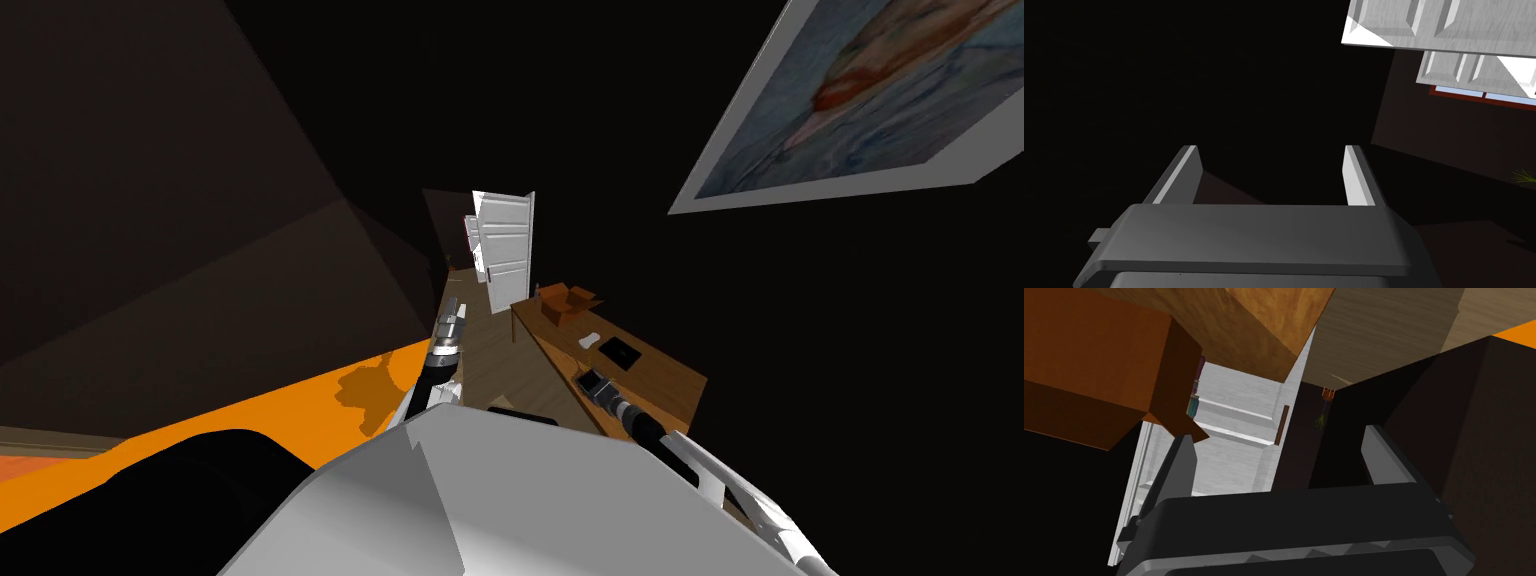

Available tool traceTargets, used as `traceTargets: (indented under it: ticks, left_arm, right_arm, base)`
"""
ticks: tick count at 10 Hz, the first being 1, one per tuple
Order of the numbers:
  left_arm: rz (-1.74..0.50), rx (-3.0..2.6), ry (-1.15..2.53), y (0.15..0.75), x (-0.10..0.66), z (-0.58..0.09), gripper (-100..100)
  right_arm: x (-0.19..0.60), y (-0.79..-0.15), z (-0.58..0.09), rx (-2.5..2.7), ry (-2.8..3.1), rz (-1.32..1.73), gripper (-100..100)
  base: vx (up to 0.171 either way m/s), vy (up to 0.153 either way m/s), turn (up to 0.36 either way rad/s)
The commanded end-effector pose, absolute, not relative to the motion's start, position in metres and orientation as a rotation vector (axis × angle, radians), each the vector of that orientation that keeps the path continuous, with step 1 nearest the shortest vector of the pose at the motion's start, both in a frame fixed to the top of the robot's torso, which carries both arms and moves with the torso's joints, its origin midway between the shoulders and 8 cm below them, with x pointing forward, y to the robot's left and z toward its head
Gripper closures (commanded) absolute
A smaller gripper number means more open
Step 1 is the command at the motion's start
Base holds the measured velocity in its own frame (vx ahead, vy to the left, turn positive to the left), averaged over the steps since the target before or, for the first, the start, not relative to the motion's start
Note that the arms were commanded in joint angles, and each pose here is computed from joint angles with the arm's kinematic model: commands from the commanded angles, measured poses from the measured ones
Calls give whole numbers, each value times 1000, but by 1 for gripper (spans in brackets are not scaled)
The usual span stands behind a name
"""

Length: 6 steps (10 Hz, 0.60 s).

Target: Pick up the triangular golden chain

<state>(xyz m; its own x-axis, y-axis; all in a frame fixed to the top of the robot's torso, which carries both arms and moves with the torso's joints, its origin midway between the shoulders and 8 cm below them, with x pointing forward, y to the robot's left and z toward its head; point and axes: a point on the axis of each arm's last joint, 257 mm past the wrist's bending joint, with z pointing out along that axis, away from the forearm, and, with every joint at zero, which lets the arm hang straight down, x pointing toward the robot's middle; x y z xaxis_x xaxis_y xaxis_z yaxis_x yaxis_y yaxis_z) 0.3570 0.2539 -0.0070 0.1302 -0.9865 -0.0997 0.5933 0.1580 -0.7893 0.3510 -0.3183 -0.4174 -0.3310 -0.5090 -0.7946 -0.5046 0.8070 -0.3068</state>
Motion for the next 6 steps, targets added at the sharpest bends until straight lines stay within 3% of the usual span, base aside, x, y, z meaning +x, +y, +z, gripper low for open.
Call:
traceTargets:
  ticks: [1,6]
  left_arm:
    - [-1284,-677,727,254,357,-7,0]
    - [-1284,-677,727,254,357,-7,0]
  right_arm:
    - [345,-341,-428,-822,2005,-67,-100]
    - [309,-418,-459,-1075,2087,-286,-100]
  base:
    - [40,-9,67]
    - [32,-3,119]
